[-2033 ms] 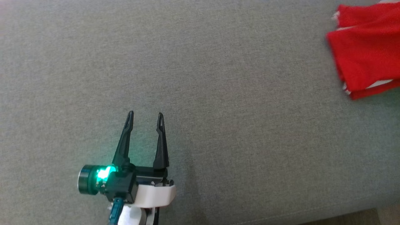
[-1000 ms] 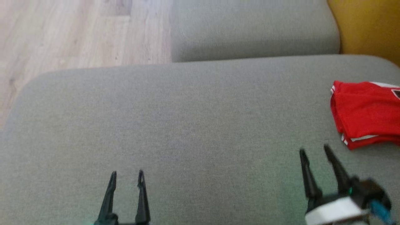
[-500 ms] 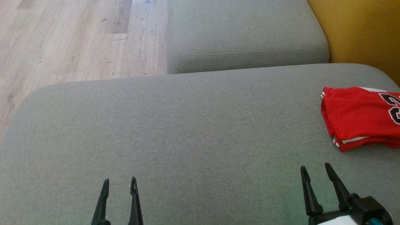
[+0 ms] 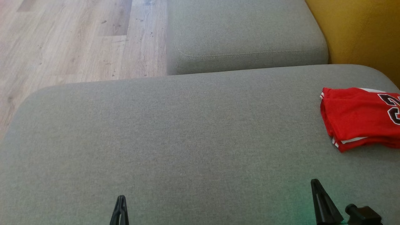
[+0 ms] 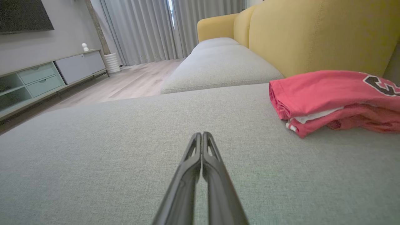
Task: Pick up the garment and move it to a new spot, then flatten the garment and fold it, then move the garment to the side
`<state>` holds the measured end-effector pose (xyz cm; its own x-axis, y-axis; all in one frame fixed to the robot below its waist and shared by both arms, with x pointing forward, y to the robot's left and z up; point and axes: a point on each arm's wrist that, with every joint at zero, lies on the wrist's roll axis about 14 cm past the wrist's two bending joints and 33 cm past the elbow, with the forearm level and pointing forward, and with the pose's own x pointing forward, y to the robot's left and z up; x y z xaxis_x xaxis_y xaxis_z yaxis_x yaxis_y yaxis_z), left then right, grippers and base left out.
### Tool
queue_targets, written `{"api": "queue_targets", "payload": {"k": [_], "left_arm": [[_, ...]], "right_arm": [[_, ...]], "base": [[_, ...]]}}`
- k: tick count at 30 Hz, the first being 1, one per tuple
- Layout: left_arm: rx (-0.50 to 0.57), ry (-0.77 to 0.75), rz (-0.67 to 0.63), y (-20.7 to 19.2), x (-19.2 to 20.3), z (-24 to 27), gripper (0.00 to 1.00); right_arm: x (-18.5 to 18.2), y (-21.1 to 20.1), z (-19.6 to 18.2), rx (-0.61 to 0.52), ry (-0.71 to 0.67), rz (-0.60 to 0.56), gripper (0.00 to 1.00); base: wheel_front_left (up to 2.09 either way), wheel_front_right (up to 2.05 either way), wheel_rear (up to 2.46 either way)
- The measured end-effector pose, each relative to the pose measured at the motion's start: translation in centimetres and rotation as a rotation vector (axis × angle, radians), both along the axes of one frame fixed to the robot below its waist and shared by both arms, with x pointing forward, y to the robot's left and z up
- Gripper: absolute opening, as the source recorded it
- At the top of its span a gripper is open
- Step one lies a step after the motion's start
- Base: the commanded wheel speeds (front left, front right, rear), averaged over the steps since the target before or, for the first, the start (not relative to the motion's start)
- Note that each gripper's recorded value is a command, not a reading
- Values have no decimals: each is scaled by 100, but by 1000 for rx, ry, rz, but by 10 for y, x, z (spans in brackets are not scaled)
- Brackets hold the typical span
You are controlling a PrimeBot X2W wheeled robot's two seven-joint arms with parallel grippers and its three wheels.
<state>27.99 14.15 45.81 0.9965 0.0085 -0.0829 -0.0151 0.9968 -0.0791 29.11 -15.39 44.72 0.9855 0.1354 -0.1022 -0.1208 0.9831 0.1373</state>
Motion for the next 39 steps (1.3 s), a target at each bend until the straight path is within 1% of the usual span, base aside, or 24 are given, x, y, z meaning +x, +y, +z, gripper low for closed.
{"api": "queue_targets", "payload": {"k": [13,39], "left_arm": [[-154,62,24,4,5,-10,0],[-452,115,77,15,23,-16,0]], "right_arm": [[5,-6,-2,147,34,-56,0],[23,-21,2,429,65,-153,0]], "base": [[0,0,0],[0,0,0]]}}
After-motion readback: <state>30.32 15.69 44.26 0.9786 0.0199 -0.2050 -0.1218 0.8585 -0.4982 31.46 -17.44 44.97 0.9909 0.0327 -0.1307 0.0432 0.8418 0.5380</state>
